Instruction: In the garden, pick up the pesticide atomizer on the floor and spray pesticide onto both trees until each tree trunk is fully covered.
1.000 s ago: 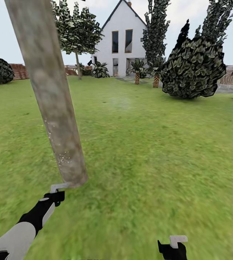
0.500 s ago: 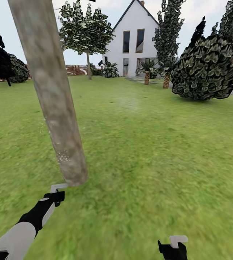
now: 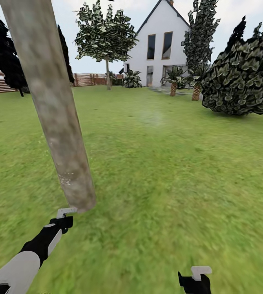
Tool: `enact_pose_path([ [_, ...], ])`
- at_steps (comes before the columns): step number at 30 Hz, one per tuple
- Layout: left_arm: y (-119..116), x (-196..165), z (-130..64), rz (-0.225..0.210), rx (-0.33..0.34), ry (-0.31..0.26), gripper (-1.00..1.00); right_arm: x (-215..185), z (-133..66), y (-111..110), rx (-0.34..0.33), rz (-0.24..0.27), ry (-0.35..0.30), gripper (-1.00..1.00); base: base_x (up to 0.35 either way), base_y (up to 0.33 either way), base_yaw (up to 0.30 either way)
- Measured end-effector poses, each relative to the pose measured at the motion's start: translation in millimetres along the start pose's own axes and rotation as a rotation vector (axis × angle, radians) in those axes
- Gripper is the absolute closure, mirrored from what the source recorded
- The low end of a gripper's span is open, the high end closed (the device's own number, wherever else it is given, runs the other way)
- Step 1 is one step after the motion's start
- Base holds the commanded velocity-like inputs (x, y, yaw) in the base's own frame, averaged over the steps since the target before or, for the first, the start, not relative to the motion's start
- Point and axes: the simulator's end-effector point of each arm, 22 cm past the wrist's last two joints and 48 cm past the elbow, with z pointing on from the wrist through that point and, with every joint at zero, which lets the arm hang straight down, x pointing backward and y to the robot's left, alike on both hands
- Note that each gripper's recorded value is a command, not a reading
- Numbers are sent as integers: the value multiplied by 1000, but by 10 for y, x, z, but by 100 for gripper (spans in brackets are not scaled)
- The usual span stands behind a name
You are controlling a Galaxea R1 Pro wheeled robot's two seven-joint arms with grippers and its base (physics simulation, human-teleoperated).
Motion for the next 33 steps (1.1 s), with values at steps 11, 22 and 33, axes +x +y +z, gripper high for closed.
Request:
enact_pose_path([
  [11, -18, -697, -102, -11, 9, -140, 100, -1, 0, -1, 0, 0, 0, -100, 60, -93, 170],
  [22, -34, -1810, -590, -24, 25, -257, 100, 1, 1, 2, -1, -2, 1, -100, 0, 0, 0],
  [33, -215, -2012, -796, 146, 140, -251, 100, 1, 0, 0, 0, -1, 1, -100, 0, 0, 0],
])
